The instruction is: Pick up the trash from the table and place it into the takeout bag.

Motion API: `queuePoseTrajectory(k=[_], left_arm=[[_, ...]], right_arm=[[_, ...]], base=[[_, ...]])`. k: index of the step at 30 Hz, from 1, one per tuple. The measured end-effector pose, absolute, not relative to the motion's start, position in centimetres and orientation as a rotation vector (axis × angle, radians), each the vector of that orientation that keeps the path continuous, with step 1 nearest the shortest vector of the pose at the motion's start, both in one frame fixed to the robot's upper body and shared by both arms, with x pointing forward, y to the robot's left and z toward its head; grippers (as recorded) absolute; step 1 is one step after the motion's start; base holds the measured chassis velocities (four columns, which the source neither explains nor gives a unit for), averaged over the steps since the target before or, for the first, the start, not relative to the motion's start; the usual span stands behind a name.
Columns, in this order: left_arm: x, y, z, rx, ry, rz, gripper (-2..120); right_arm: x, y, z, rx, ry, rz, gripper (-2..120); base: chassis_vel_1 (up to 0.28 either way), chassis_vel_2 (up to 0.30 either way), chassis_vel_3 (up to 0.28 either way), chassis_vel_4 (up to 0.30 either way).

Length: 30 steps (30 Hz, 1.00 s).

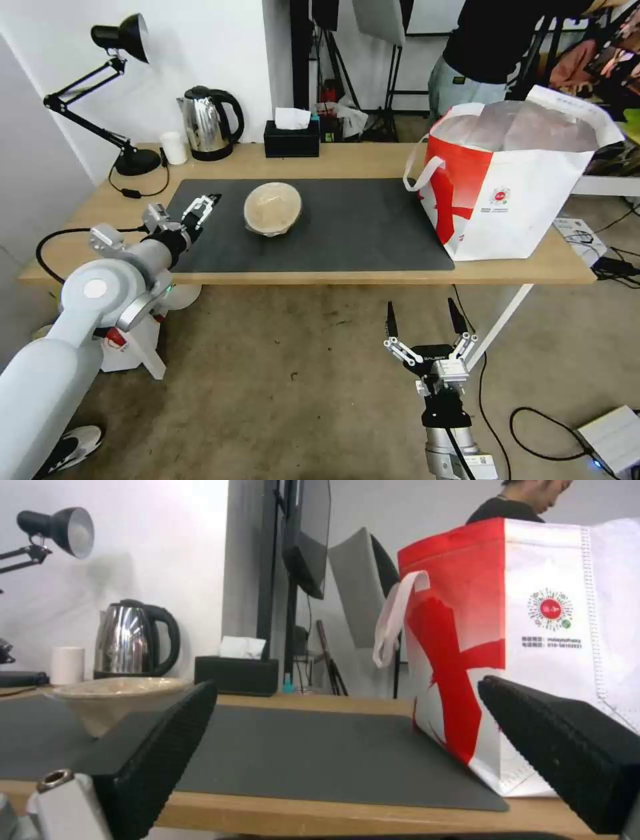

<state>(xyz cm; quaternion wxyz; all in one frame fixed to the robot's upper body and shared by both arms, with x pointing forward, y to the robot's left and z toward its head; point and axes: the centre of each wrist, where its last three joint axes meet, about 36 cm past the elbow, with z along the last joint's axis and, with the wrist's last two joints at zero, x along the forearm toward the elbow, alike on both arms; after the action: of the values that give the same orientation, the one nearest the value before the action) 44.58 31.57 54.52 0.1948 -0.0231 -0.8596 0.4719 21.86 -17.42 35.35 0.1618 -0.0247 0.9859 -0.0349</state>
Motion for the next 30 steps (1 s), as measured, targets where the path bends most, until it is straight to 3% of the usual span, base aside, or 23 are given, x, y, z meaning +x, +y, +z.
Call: queuePoseTrajectory(k=[30], left_arm=[[49.0, 28.3, 52.5, -0.116, -2.337, 1.317, 100]], right_arm=[[21.9, -17.4, 35.3, -0.071, 2.814, -0.100, 100]], base=[[0.000, 0.000, 0.000, 0.000]])
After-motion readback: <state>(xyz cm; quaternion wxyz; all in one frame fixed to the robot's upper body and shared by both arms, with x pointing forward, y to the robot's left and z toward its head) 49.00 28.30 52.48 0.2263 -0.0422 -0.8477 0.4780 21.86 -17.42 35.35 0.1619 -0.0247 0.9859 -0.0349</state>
